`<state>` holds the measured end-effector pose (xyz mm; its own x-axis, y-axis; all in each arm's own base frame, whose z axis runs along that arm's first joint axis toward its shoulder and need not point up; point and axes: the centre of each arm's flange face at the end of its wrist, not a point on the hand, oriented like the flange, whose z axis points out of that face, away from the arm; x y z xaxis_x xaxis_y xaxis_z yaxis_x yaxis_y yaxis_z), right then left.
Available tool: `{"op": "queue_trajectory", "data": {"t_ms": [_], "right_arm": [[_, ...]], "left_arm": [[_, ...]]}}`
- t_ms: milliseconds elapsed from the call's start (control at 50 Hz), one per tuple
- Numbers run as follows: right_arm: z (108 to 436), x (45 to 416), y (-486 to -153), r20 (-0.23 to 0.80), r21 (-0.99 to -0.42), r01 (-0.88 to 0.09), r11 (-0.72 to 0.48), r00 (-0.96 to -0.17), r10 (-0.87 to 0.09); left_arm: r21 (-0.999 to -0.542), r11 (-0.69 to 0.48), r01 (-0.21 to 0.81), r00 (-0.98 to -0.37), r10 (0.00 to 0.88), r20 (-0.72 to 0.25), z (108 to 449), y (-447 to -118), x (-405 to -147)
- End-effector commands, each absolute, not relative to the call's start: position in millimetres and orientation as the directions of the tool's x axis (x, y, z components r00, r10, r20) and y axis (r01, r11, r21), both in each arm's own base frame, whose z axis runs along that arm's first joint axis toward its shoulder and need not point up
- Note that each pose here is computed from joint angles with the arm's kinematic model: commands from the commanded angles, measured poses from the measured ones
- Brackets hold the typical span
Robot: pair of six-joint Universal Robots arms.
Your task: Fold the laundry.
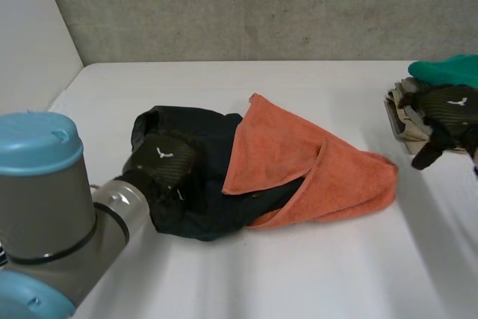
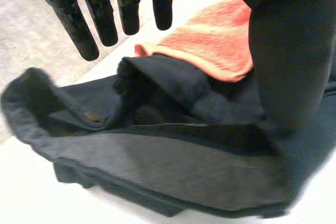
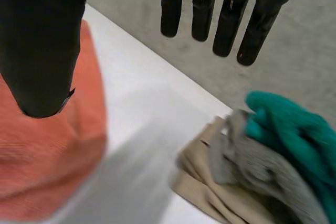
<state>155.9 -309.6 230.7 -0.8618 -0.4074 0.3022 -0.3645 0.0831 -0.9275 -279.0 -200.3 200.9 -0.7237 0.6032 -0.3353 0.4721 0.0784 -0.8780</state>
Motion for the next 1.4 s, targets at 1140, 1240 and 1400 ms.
{"op": "queue_trajectory", "data": {"t_ms": [1140,1240,1400], "right_arm": [[186.0,220.7,-288.9,0.509,-0.817,-0.575,-0.037,-0.691,-0.514],[182.1,220.9,-288.2,0.507,-0.814,-0.580,-0.025,-0.690,-0.517],[180.4,221.3,-286.7,0.503,-0.815,-0.579,-0.021,-0.688,-0.524]], "left_arm": [[-0.739,-0.326,0.590,-0.783,-0.457,-0.423,346.9,-409.8,-146.6],[-0.752,-0.350,0.558,-0.819,-0.377,-0.433,328.9,-398.0,-170.8],[-0.776,-0.336,0.534,-0.841,-0.122,-0.527,274.0,-351.9,-231.9]]}}
